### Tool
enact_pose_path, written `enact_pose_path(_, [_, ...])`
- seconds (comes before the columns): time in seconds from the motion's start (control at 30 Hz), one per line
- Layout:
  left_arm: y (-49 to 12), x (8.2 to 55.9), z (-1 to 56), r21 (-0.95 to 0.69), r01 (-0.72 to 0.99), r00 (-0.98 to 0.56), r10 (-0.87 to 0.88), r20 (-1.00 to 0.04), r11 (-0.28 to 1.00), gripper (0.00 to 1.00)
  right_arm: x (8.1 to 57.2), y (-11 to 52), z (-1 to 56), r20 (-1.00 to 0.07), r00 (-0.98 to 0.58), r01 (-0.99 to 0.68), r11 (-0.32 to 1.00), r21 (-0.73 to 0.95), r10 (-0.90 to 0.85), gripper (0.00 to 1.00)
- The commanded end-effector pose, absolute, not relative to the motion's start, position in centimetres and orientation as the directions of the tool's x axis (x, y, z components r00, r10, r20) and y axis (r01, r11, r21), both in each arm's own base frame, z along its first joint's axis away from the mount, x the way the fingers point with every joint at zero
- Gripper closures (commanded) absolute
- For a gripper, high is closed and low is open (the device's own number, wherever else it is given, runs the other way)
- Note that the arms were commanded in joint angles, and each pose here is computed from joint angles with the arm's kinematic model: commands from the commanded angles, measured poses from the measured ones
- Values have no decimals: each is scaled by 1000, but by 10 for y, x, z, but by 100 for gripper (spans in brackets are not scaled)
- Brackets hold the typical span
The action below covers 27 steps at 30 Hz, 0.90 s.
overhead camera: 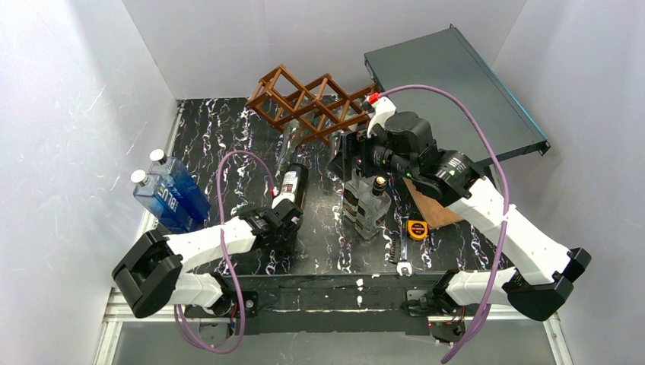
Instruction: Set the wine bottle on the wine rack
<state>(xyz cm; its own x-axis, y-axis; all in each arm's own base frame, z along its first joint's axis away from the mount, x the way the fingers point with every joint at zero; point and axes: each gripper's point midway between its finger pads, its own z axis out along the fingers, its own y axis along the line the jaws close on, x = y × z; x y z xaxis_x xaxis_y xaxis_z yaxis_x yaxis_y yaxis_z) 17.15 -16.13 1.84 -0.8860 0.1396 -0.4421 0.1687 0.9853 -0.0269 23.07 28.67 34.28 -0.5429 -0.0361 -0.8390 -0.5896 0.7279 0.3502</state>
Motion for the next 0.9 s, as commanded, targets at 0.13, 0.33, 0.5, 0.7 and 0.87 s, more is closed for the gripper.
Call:
enact_pose_path(0.13, [-163, 178, 20, -7, 157, -885, 138, -444, 988, 47, 229, 287, 360, -865, -502, -610, 709, 354, -1, 0])
enact_pose_path(0.33, [-163, 181, 13, 26, 156, -892, 152, -426, 987, 46, 228, 284, 358, -864, -503, -604, 714, 354, 3, 0])
enact_pose_path(0.5, [-160, 184, 5, 69, 135, -900, 152, -408, 988, 49, 228, 282, 357, -865, -502, -598, 720, 352, 6, 0])
enact_pose_path(0.7, [-153, 189, 3, 131, 102, -903, 147, -404, 986, 72, 228, 280, 354, -863, -505, -592, 726, 350, 5, 0])
enact_pose_path(0.87, [-151, 188, 13, 139, 102, -905, 150, -397, 985, 100, 227, 279, 356, -865, -502, -591, 727, 350, 9, 0])
